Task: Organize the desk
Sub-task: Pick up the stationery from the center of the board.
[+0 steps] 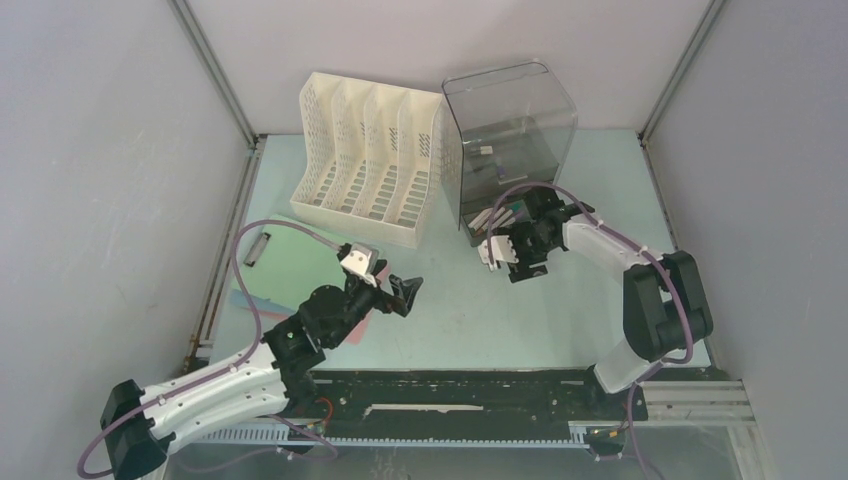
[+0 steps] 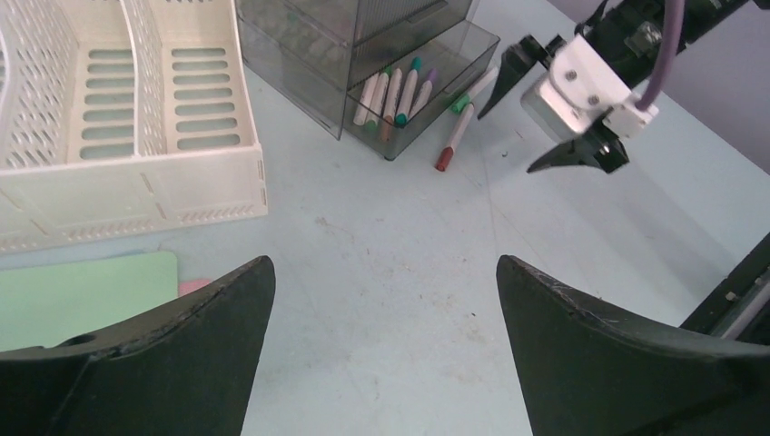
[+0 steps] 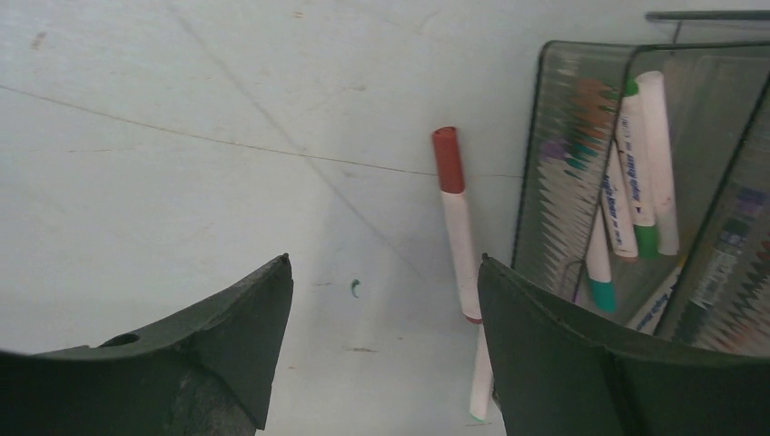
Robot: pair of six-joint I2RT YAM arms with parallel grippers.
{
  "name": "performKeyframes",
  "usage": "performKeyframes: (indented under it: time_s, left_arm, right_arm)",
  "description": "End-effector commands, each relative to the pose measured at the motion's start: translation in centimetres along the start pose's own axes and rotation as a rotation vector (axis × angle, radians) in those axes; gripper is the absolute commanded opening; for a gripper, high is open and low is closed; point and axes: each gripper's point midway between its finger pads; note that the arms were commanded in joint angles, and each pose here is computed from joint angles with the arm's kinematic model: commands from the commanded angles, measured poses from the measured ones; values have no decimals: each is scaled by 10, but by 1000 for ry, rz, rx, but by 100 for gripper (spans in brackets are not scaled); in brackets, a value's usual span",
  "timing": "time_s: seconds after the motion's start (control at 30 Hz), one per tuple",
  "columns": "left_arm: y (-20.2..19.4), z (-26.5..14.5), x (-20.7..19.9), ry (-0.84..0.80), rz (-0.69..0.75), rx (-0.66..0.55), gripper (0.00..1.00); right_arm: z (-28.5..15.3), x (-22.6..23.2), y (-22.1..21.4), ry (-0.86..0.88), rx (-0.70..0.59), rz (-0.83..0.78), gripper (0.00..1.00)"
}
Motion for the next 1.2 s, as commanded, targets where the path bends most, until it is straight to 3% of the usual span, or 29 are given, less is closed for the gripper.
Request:
performKeyframes:
  time_s: [0.0, 0.17, 0.53, 0.8, 1.17]
  left_arm:
    - [9, -3, -5, -26, -75, -66, 100]
    - [13, -7, -9, -64, -57, -73, 100]
    - [7, -4, -13, -72, -100, -73, 100]
    - [7, 2, -18, -85, -103, -64, 100]
    - [3, 9, -26, -108, -115, -46, 100]
  right_arm:
    - [2, -26, 2, -50, 20, 21, 79]
    - [8, -32, -13, -45, 89, 57, 70]
    - [17, -46, -10, -48, 89, 76, 58]
    - [30, -53, -14, -26, 137, 123, 41]
    - [40, -41, -22, 27, 169, 149, 38]
Point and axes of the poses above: each gripper's point midway between its finger pads, its own z axis out along the fingers, its own x axis along the line the jaws close on, y = z × x, and after that the axes turned 13 degrees about z, right-handed
